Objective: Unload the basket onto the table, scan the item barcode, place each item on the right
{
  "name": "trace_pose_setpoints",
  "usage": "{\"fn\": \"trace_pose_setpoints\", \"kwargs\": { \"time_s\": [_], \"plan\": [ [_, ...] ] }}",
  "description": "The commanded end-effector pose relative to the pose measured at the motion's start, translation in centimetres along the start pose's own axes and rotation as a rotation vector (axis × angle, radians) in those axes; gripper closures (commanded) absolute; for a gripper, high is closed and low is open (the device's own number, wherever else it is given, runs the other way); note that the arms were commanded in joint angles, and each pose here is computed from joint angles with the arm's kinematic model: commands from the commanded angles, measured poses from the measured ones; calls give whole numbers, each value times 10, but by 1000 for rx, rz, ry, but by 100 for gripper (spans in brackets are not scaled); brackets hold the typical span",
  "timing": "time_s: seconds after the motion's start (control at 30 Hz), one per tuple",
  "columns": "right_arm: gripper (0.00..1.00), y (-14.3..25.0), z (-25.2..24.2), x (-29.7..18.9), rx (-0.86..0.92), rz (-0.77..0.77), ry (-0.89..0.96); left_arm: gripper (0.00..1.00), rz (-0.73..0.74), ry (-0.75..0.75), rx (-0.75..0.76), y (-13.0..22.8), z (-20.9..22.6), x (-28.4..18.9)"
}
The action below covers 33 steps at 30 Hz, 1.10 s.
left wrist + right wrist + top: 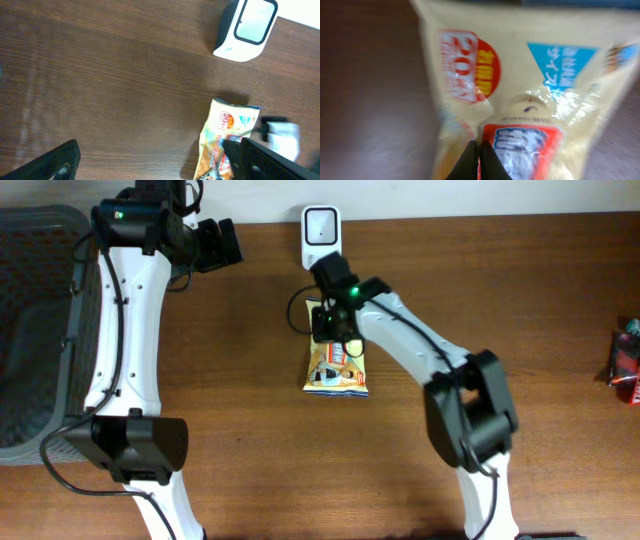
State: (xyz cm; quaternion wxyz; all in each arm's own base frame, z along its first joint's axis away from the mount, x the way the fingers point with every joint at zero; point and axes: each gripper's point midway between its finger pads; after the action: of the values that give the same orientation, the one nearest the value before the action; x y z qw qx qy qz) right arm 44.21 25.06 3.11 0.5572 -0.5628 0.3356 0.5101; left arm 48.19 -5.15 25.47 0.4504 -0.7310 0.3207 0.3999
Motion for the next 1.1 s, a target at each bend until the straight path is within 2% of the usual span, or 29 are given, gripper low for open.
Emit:
{"fn": "trace_pose_setpoints", "kwargs": {
  "time_s": [0.0,0.07,0.17,0.4,0.47,0.57,0.8,0.93,1.07],
  "plan": [
    [96,35,-19,55,4,127,75,1,-14,-9,-11,-3,4,-5],
    [96,46,-21,69,7,169,76,1,-14,-9,-12,-3,4,-5],
    [96,41,-17,59,6,161,59,1,-14,-9,-12,-3,4,-4],
    [96,11,-3,-30,-60,137,46,1,-14,-9,-12,-3,4,-5],
    [94,14,-3,-55,-61,175,57,1,-14,-9,-12,-3,4,-4],
    [95,35,-6,-66,-58,265,74,1,-14,-9,-12,-3,4,-5],
    [95,102,1,-33,-68,462,72,1,-14,-9,-11,-3,4,-5],
    [94,134,8,-1,-66,497,45,1,-14,-8,-12,-3,4,-5],
    [96,140,2,6,-46,500,62,1,-14,-9,-11,-3,4,-5]
  ]
}}
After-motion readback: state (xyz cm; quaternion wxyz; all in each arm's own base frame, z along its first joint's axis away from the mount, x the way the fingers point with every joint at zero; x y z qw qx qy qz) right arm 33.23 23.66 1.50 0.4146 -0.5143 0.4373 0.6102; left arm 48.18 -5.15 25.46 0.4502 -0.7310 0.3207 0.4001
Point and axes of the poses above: each gripper's point midway between its finger pads, its own x axis out along the fingers, its own z axis along the line the jaws close on, y = z × x, and after that the axes turned 8 degrees about -x, right-handed
